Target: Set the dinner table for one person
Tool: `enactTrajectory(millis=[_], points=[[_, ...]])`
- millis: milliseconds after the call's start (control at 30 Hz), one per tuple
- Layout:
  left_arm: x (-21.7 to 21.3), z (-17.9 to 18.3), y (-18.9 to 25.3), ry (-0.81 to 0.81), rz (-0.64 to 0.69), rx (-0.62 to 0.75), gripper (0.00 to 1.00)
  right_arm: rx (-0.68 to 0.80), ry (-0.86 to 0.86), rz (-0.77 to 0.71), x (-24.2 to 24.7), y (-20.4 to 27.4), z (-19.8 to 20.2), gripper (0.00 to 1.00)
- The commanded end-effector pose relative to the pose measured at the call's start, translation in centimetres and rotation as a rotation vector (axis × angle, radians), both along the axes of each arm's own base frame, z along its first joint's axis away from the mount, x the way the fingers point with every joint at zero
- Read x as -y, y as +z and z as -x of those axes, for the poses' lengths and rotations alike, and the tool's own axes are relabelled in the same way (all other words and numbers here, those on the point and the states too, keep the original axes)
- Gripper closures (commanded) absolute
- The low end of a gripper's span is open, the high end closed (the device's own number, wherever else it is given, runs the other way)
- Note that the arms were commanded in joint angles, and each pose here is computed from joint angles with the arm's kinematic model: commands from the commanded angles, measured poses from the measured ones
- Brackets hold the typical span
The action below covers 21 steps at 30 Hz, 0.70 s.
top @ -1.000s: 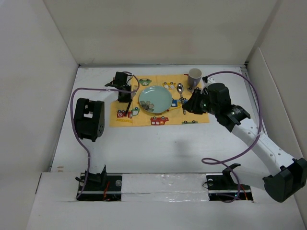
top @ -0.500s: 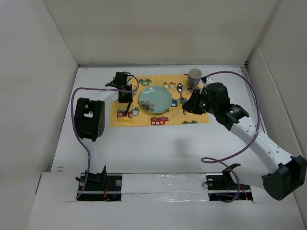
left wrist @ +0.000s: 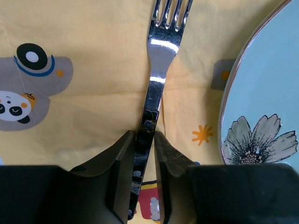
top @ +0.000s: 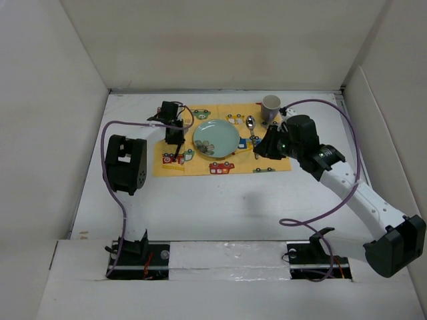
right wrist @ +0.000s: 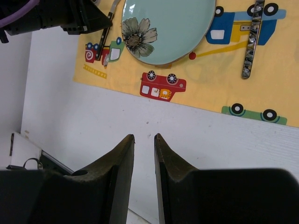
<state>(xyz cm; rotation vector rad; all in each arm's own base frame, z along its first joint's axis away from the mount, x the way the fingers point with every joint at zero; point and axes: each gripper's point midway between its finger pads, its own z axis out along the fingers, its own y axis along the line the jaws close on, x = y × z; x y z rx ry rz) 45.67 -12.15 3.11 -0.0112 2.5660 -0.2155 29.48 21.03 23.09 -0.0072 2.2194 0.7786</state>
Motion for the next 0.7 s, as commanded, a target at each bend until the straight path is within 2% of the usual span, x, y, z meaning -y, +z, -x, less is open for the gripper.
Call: enactTrajectory(millis=[0,133,267,400,567,667], points=[[-0.3,0.1,-0.3,0.003,-0.023,-0.013,0.83,0.05,0.008,-0.012,0.0,1.8,-0.6,0.7],[-0.3,0.3,-0.5,0.016,-0.014,-0.02,0.86,0.058,0.01,-0.016,-0.1,2.1,-0.8,0.7],[-0.3,0.5,-0.4,0.043,-0.002,-0.031,0.99,0.06,0.013,-0.015,-0.2,2.2,-0.9,0.7],[0.2,0.3,0.2,0.048,0.029,-0.019,1.0,0.052,0.019,-0.011,-0.3,1.9,-0.9,0.7],[0.1,0.2,0.3,0.049,0.018,-0.019,0.83,0.047,0.022,-0.006,-0.3,1.6,-0.9,0.7],[-0.2,0.3,1.7,0.05,0.011,0.0,0.69,0.049,0.023,-0.005,-0.3,1.8,-0.9,0.7]])
